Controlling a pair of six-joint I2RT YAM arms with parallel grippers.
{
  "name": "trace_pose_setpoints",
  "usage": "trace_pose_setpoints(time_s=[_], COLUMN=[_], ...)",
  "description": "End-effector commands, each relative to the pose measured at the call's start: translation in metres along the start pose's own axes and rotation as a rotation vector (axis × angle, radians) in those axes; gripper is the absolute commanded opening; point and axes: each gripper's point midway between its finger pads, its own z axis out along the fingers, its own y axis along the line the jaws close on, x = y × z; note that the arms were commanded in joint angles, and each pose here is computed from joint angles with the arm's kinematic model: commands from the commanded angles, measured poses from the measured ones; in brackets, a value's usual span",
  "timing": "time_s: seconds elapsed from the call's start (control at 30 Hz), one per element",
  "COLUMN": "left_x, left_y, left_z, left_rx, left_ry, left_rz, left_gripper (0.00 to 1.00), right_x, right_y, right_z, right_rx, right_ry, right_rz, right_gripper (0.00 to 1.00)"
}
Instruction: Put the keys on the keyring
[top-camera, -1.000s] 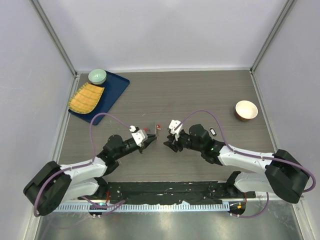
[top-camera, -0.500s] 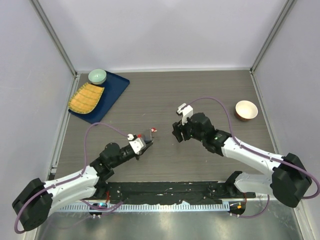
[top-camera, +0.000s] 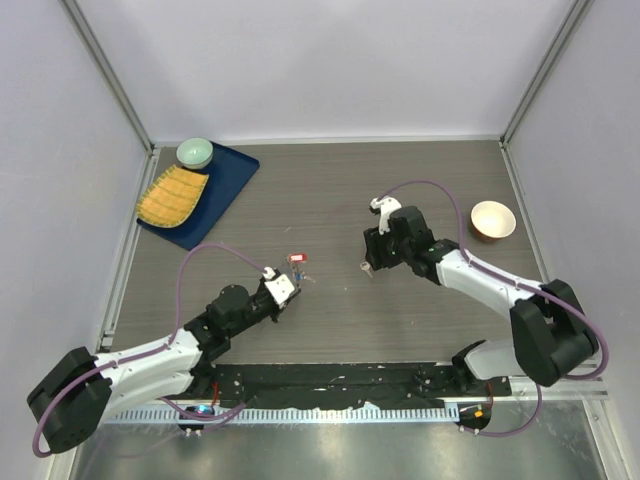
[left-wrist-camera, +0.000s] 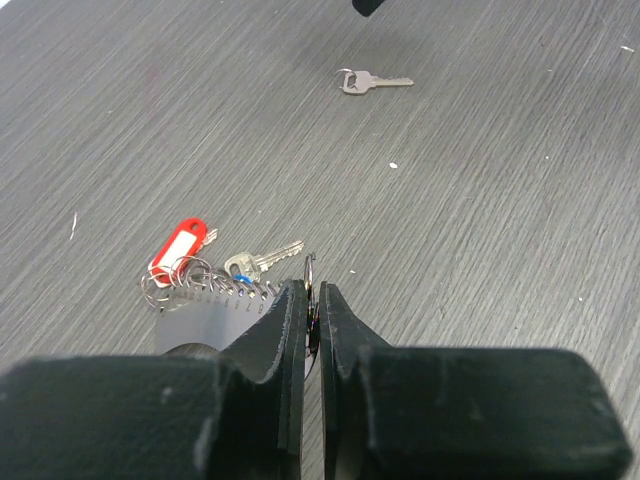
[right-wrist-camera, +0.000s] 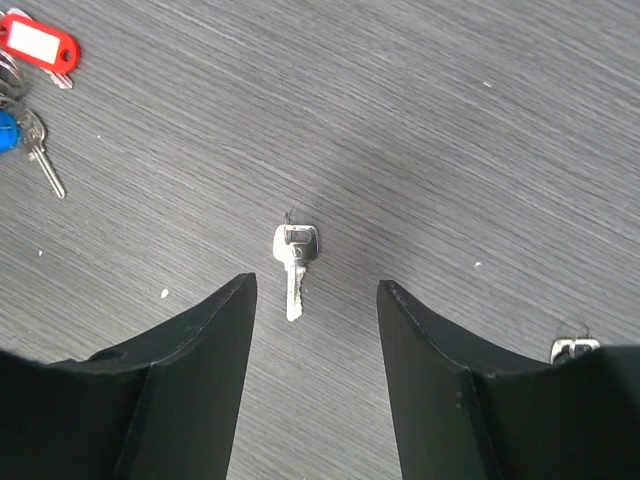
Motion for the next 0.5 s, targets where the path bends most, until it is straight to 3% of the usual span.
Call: trace_pose_setpoints(time_s=[0.0,0.47], left_x=[-0.028,-0.025], left_y=[0.010,0.011], left_z=[0.006,0.007], left_rx=[-0.040,-0.042], left_ry=[-0.060,-0.043], left_rz=[0.001,-0.011], left_gripper=[0.00,0.00], right_x=[-0.016,-0.005], right_y=[0.005,0.016], right_z=[0.009,0.037], right_rx=[-0.040,-0.132], right_ry=[-0.012,0.056], right_rz=[-0.035,-0.102], right_gripper=[0.56,0.49])
